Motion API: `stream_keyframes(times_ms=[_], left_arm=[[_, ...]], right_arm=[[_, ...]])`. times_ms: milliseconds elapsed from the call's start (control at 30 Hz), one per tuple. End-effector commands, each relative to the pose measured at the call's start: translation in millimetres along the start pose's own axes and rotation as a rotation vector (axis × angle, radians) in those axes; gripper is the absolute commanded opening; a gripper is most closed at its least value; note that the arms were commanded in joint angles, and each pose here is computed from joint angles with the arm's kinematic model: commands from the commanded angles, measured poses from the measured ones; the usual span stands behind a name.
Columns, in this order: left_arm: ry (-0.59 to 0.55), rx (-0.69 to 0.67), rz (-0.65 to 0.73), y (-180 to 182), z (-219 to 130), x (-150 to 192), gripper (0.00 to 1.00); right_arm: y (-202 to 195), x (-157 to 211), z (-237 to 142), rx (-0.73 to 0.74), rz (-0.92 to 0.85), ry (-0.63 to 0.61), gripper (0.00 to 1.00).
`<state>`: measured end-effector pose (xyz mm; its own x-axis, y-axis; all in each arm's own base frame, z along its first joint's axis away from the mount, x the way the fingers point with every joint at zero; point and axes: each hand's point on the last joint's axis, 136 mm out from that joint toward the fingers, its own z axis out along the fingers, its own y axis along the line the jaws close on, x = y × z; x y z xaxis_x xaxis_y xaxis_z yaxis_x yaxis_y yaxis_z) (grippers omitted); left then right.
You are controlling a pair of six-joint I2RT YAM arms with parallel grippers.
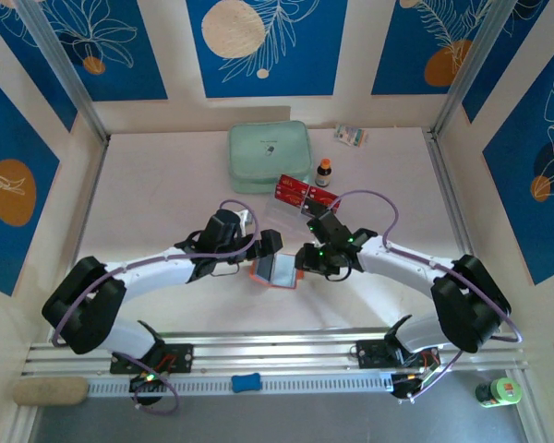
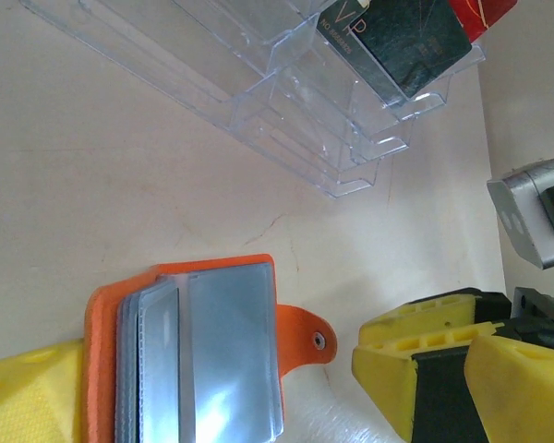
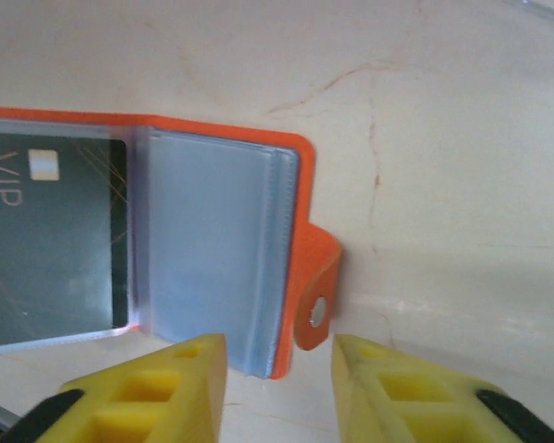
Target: Put the credit cards into the card holder
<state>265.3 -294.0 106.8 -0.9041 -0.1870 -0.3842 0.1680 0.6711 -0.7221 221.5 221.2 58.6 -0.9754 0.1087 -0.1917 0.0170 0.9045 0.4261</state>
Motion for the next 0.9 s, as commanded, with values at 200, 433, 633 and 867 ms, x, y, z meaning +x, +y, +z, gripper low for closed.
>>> stream_keyframes(times_ms=[200, 433, 633, 867], left_arm=[[0.008, 0.032, -0.002, -7, -4, 5, 1.0], [0.002, 0.037, -0.002, -8, -8, 5, 1.0], [-0.002, 0.078, -0.006, -21, -10, 1, 1.0], [0.008, 0.116, -0.012, -35, -3, 3, 1.0]], right_arm=[[-19, 10, 21, 0.065, 0.025, 0.057, 0.38], [-10, 2, 27, 0.038, 0.009, 0.056, 0.06], [13, -6, 28, -0.062, -0.013, 0.045, 0.0], [23, -11, 33, -0.102, -0.008, 0.053, 0.0]])
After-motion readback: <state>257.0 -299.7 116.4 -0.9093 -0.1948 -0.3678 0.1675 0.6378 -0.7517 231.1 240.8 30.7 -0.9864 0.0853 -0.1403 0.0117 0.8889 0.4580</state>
